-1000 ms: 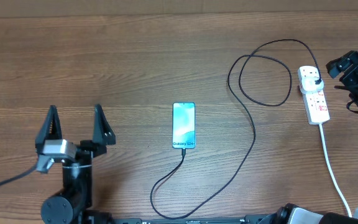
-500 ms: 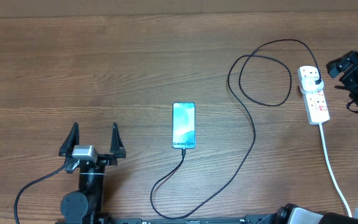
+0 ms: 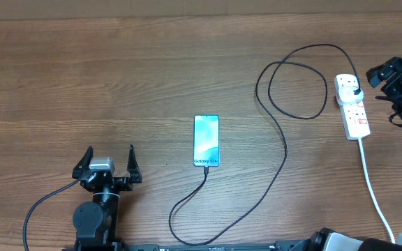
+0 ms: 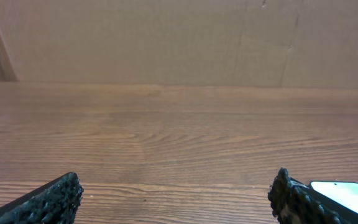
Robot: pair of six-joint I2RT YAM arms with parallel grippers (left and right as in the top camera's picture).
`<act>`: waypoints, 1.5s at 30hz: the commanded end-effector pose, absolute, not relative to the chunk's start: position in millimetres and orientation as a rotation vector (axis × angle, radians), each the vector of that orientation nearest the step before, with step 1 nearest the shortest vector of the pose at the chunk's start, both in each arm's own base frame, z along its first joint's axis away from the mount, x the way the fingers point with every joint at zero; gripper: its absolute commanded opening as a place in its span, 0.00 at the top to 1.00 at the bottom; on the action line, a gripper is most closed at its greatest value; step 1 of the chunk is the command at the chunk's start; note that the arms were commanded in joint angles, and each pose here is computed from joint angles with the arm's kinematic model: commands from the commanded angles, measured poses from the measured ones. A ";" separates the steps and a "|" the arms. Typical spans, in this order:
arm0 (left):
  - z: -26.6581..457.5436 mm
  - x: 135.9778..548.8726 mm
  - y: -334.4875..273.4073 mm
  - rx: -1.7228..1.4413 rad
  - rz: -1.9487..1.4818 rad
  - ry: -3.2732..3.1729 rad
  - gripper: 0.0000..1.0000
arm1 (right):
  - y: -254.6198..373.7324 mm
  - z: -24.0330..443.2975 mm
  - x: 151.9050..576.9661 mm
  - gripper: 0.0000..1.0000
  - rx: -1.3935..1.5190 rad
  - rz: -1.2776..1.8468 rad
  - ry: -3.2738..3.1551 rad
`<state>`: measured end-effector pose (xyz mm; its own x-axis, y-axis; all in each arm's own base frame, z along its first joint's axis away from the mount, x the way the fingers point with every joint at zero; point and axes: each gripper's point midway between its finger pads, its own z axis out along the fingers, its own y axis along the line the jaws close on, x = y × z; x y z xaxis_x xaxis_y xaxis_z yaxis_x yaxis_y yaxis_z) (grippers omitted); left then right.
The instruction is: Plug charger to phone and switch on socket
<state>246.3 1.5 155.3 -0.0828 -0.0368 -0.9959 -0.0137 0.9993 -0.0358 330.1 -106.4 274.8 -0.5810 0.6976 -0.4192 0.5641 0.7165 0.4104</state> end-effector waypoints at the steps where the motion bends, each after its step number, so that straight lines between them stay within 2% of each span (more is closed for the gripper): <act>1: 156.1 246.0 1.8 -0.015 0.000 1.646 0.00 | -105.3 283.0 333.3 0.00 0.945 0.320 2.336; 42: 156.0 246.1 1.3 -0.011 0.001 1.647 0.00 | -105.3 283.1 333.3 0.00 0.944 0.320 2.336; 45: 156.0 246.1 1.3 -0.011 0.001 1.647 0.00 | -116.5 290.9 329.7 0.00 0.946 0.229 2.298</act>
